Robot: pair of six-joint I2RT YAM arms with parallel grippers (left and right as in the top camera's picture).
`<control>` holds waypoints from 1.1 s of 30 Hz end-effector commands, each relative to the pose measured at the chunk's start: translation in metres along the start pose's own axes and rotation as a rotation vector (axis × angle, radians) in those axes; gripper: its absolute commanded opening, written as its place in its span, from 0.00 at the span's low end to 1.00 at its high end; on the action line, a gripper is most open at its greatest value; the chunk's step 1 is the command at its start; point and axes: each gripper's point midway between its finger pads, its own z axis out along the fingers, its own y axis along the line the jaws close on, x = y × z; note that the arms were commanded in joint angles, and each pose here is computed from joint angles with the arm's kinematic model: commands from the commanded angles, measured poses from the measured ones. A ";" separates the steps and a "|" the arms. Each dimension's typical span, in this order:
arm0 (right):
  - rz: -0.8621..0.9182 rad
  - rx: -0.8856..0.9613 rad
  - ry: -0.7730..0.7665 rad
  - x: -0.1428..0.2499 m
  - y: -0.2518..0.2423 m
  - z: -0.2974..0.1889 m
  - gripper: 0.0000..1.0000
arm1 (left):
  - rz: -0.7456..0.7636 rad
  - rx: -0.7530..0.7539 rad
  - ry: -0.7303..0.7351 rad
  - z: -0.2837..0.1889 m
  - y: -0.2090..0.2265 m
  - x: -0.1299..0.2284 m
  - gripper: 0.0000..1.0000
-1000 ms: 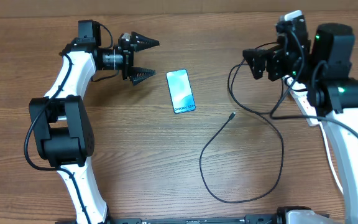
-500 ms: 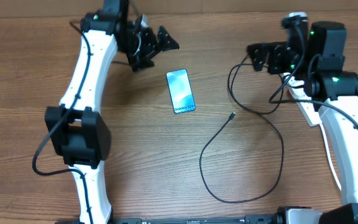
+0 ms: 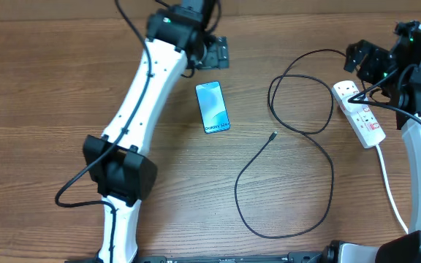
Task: Plug charger to phone and switch on socket
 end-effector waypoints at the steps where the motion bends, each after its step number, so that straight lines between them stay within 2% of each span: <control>1: 0.015 0.016 -0.020 -0.009 -0.003 -0.006 1.00 | -0.007 -0.084 0.027 0.028 -0.001 0.013 1.00; 7: 0.015 0.016 -0.020 -0.009 -0.003 -0.006 1.00 | 0.018 -0.153 0.082 0.066 -0.008 0.035 1.00; 14: 0.015 0.016 -0.020 -0.009 -0.003 -0.006 1.00 | -0.144 -0.228 0.176 0.101 0.000 0.064 1.00; 22: 0.015 0.016 -0.020 -0.009 -0.003 -0.006 1.00 | -0.169 -0.189 0.262 0.124 -0.007 0.082 1.00; 30: 0.015 0.016 -0.020 -0.009 -0.003 -0.006 1.00 | -0.234 -0.139 0.353 0.141 0.005 0.087 1.00; 33: 0.015 0.016 -0.020 -0.009 -0.003 -0.006 1.00 | -0.214 -0.144 0.351 0.142 0.012 0.084 1.00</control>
